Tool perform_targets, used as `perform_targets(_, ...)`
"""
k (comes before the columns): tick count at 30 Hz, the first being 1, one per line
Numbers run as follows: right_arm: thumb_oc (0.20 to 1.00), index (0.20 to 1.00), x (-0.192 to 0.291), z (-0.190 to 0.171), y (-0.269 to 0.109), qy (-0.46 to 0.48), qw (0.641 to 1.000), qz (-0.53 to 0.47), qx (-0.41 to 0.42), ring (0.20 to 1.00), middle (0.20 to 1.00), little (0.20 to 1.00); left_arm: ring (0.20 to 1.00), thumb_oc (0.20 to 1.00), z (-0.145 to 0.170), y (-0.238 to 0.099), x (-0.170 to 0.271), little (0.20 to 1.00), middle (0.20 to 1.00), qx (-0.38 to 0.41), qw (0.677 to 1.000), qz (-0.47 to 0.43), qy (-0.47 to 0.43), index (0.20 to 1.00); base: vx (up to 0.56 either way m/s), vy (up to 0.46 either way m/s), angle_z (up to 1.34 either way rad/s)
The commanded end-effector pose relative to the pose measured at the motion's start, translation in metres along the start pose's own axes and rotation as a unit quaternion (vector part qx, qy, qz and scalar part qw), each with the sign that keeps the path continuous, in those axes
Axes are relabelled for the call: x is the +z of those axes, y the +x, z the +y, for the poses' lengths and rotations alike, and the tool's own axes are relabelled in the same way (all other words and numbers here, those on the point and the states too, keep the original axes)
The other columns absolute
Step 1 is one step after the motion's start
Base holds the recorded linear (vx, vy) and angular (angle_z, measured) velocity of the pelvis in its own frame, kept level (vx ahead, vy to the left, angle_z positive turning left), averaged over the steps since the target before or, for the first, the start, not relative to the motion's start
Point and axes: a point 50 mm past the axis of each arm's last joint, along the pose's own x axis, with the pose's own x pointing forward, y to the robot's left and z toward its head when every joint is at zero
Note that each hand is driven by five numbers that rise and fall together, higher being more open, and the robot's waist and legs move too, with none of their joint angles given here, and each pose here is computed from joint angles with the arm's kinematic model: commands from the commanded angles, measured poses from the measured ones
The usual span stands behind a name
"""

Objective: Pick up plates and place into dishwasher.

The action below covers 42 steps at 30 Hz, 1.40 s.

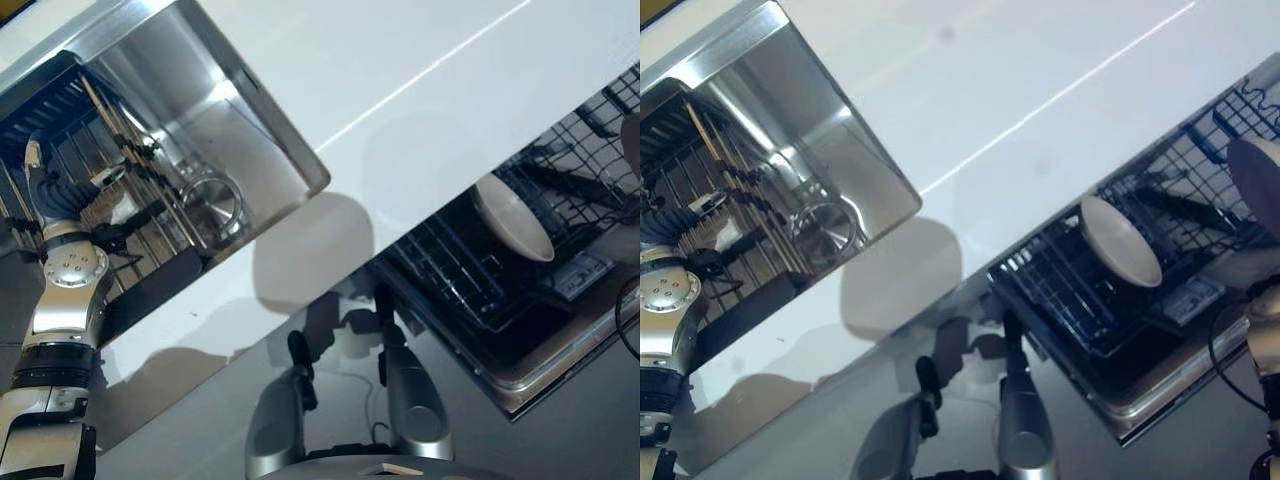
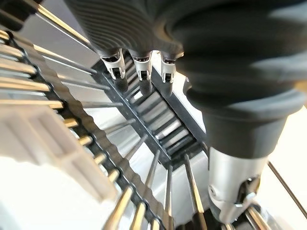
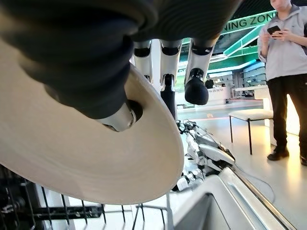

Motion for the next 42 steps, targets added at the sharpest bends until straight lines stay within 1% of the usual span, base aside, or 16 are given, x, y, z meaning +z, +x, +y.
perform_targets(1,0.200,0.200,0.024,-0.030,0.023,0.009,0.998,-0.038,-0.057,0.200,0.200,0.200,1.000,1.000,-0.013,-0.009,-0.012,1.000,1.000,0.008,1.000,0.010,-0.020,1.000,-0.02,0.034,-0.04)
perform_targets(5,0.200,0.200,0.033,-0.030,0.025,0.008,0.997,-0.055,-0.049,0.200,0.200,0.200,1.000,1.000,-0.018,-0.008,-0.010,1.000,1.000,0.002,1.000,0.008,-0.021,1.000,-0.03,0.011,-0.03)
perform_targets(12,0.200,0.200,0.066,-0.033,0.032,0.005,0.993,-0.104,-0.048,0.200,0.200,0.200,1.000,1.000,-0.022,-0.004,-0.003,1.000,1.000,0.001,1.000,0.003,-0.025,1.000,-0.02,0.006,-0.06)
perform_targets(19,0.200,0.200,0.088,-0.037,0.033,-0.020,0.988,-0.143,-0.046,0.200,0.200,0.200,1.000,1.000,-0.020,-0.001,0.002,1.000,1.000,-0.003,1.000,-0.002,-0.024,1.000,0.00,-0.017,0.01)
perform_targets(21,0.200,0.200,0.092,-0.035,0.033,-0.026,0.989,-0.141,-0.041,0.200,0.200,0.200,1.000,1.000,-0.020,-0.001,0.003,1.000,1.000,-0.003,1.000,-0.004,-0.026,1.000,0.00,-0.036,0.01)
perform_targets(25,0.200,0.200,0.092,-0.020,0.030,-0.043,0.991,-0.127,-0.015,0.200,0.200,0.200,1.000,1.000,-0.024,-0.001,0.005,1.000,1.000,-0.007,1.000,-0.010,-0.027,1.000,0.00,-0.019,0.00)
perform_targets(29,0.200,0.200,0.082,-0.002,0.025,-0.065,0.992,-0.104,0.005,0.200,0.200,0.200,1.000,1.000,-0.026,-0.002,0.008,1.000,1.000,-0.008,0.999,-0.019,-0.027,1.000,0.00,-0.017,0.07)
perform_targets(32,0.200,0.200,0.073,0.003,0.024,-0.079,0.993,-0.087,0.007,0.200,0.200,0.200,1.000,1.000,-0.023,-0.001,0.008,1.000,1.000,-0.003,0.999,-0.019,-0.028,1.000,0.00,0.002,0.05)
perform_targets(39,0.200,0.200,0.064,0.018,0.015,-0.064,0.996,-0.052,0.021,0.200,0.200,0.200,1.000,1.000,-0.028,-0.005,0.007,1.000,1.000,-0.006,0.999,-0.021,-0.038,1.000,0.00,0.005,0.00)
perform_targets(42,0.200,0.200,0.061,0.031,0.007,-0.042,0.998,-0.033,0.045,0.200,0.200,0.200,1.000,1.000,-0.034,-0.009,0.006,1.000,1.000,-0.012,0.999,-0.023,-0.043,1.000,0.00,0.000,0.00)
